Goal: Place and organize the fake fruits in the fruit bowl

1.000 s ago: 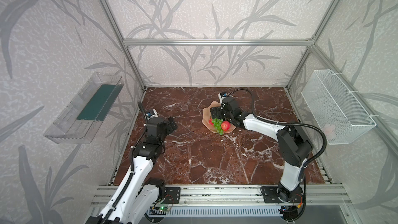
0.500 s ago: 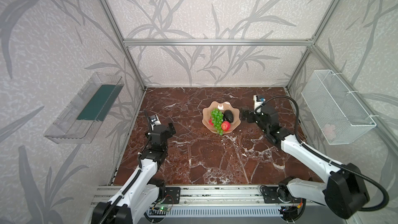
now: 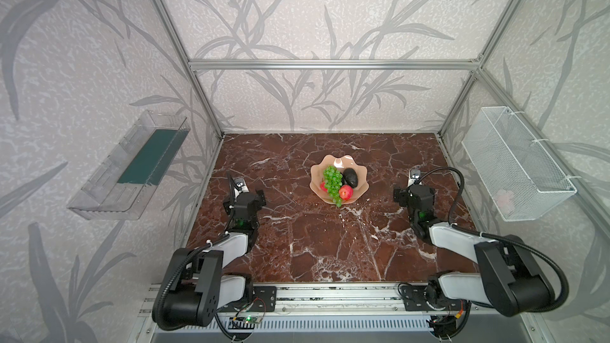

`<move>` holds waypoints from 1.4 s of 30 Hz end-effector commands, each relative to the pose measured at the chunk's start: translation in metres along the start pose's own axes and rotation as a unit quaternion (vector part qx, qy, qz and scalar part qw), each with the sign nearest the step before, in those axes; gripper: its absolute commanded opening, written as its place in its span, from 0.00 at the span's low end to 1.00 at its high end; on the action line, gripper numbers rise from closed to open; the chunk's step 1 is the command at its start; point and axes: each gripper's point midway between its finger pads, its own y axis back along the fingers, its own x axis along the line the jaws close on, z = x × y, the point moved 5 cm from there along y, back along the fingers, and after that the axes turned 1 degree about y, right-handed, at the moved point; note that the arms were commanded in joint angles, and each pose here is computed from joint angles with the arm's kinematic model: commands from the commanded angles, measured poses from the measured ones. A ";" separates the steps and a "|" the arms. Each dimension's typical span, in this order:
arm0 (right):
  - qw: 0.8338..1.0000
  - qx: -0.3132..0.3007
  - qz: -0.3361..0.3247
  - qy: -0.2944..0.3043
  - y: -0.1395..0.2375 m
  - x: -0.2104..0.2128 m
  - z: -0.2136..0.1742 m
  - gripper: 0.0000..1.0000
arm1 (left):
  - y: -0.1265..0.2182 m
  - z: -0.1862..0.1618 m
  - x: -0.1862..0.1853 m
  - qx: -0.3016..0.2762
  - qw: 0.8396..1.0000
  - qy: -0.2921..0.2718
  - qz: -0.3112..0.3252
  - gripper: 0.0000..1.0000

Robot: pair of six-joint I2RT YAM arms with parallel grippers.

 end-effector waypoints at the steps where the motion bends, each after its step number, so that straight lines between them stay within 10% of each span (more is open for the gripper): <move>1: 0.997 -0.073 0.037 -0.006 -0.007 0.006 0.013 0.99 | -0.008 0.020 -0.007 -0.052 0.998 0.011 -0.023 1.00; 31: 0.996 -0.073 0.030 -0.038 -0.013 -0.004 0.002 0.99 | -0.041 0.005 -0.013 -0.031 0.999 -0.001 -0.007 0.99; 35: 0.988 -0.059 0.138 0.029 -0.018 0.027 0.007 0.99 | -0.041 0.004 -0.013 -0.031 0.999 -0.001 -0.007 0.99; 37: 0.998 -0.048 0.019 -0.032 -0.020 -0.002 0.004 0.99 | -0.041 0.004 -0.013 -0.031 0.999 -0.002 -0.007 0.99; 42: 0.994 -0.059 0.093 0.003 -0.019 0.013 0.005 0.99 | -0.041 0.005 -0.014 -0.032 0.999 -0.001 -0.007 0.99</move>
